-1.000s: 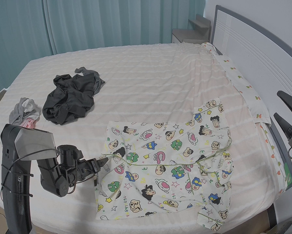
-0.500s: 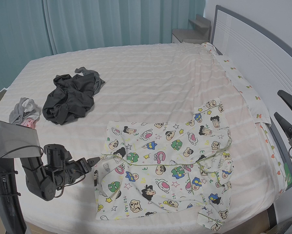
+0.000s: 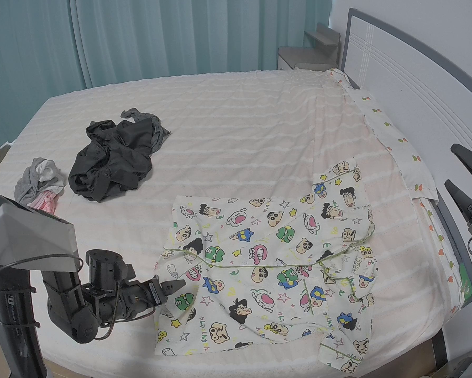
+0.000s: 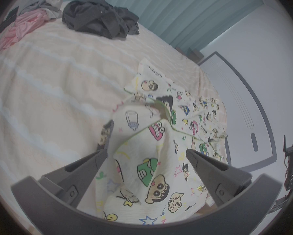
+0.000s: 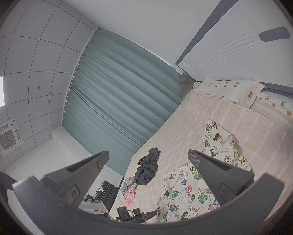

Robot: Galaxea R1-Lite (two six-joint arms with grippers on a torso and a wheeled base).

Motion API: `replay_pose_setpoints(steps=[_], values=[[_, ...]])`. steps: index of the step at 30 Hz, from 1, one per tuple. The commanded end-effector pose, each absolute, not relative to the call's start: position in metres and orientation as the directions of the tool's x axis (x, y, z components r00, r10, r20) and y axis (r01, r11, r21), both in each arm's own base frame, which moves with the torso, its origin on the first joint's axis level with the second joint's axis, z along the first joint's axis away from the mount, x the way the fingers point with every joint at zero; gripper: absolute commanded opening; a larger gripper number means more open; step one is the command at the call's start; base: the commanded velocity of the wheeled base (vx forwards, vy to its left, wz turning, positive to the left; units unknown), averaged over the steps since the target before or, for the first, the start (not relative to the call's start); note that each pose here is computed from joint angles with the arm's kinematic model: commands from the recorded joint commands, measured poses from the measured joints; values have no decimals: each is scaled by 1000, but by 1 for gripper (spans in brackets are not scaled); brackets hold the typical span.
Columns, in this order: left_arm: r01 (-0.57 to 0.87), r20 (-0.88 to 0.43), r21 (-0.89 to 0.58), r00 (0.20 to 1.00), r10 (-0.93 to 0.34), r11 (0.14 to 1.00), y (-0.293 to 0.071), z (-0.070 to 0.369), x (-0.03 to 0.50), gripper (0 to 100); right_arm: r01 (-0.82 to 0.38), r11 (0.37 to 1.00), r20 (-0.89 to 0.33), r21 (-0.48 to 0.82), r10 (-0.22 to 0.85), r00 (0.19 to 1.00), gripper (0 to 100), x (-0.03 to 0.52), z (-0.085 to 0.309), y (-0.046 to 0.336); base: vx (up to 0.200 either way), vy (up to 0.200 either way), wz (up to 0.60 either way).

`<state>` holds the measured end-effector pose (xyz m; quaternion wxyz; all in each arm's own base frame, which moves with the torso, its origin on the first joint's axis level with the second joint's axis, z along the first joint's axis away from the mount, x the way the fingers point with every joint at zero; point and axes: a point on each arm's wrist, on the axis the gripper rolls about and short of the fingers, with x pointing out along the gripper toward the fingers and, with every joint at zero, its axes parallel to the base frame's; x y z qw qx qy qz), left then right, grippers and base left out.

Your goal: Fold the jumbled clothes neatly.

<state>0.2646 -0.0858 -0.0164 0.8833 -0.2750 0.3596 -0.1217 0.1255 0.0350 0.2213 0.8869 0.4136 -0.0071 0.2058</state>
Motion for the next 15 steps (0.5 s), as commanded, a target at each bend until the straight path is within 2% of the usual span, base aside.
replay_pose_setpoints(steps=[1, 15], values=[[-2, -608, -560, 681, -409, 828, -89, -34, 263, 100, -369, 573, 180, 731, 360, 915, 100, 125, 222, 35, 0, 0, 0], [-2, -605, -539, 697, -385, 842, -97, -41, 268, 100, -362, 575, 170, 734, 361, 917, 100, 126, 220, 35, 0, 0, 0]])
